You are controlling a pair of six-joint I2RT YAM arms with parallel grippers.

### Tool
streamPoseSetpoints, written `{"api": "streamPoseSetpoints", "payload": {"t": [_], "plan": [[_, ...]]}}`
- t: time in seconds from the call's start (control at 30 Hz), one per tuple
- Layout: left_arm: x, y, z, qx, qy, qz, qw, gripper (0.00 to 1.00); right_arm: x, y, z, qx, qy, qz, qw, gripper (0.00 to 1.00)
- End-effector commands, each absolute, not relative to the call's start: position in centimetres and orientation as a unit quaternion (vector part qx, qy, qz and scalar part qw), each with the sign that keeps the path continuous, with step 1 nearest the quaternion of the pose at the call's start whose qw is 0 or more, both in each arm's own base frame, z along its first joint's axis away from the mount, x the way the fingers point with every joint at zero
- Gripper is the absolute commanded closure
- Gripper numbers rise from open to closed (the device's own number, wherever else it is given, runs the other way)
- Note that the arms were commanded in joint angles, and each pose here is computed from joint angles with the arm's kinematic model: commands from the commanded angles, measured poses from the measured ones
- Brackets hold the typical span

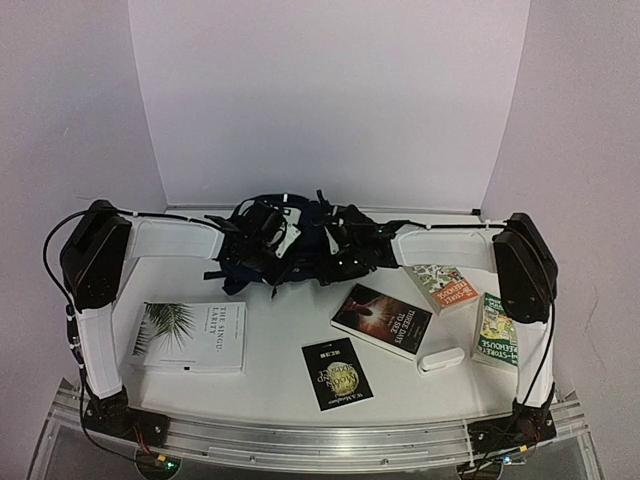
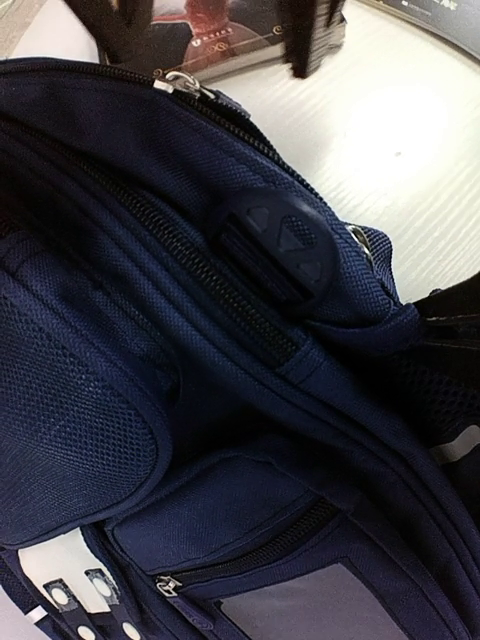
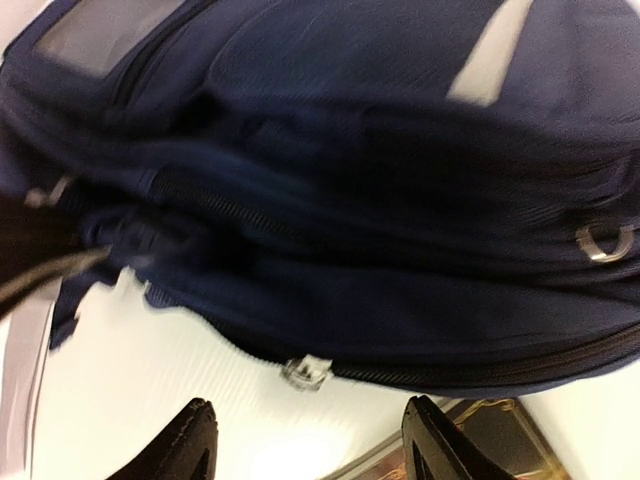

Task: Pack the student bag
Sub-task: Unzip the student bag at the center of the board.

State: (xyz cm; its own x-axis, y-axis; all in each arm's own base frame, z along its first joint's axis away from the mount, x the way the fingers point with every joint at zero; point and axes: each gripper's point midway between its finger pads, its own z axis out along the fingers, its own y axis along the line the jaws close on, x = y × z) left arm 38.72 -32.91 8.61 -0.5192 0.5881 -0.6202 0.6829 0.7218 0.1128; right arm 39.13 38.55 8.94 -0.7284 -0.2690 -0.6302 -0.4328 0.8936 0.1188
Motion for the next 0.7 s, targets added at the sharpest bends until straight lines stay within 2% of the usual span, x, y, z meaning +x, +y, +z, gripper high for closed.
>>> {"api": "streamPoseSetpoints", "payload": {"t": [0.0,0.1,0.23,0.33,0.4,0.53,0.67], "plan": [[39.9,-35.3,12.8,0.343,0.854,-0.112,0.375,1.00,42.3,38.0,11.2,-0.131,0.912,0.091,0.379,0.39],[39.8,-35.3,12.8,0.342,0.854,-0.114,0.374,1.00,43.0,37.7,10.5,-0.120,0.912,0.070,0.385,0.43],[39.7,-35.1,13.0,0.338,0.854,-0.113,0.378,1.00,43.1,37.2,10.4,-0.120,0.912,0.059,0.388,0.55],[39.7,-34.9,13.0,0.336,0.855,-0.109,0.381,1.00,43.0,36.5,10.8,-0.126,0.912,0.056,0.387,0.60],[39.8,-34.8,12.8,0.336,0.856,-0.106,0.378,1.00,42.8,36.4,11.1,-0.139,0.912,0.068,0.380,0.58],[40.0,-35.0,12.1,0.337,0.859,-0.104,0.372,1.00,40.8,38.2,11.5,-0.187,0.909,0.128,0.349,0.44],[40.1,-35.3,11.9,0.338,0.859,-0.108,0.369,1.00,39.4,39.7,11.9,-0.202,0.906,0.170,0.331,0.39]]}}
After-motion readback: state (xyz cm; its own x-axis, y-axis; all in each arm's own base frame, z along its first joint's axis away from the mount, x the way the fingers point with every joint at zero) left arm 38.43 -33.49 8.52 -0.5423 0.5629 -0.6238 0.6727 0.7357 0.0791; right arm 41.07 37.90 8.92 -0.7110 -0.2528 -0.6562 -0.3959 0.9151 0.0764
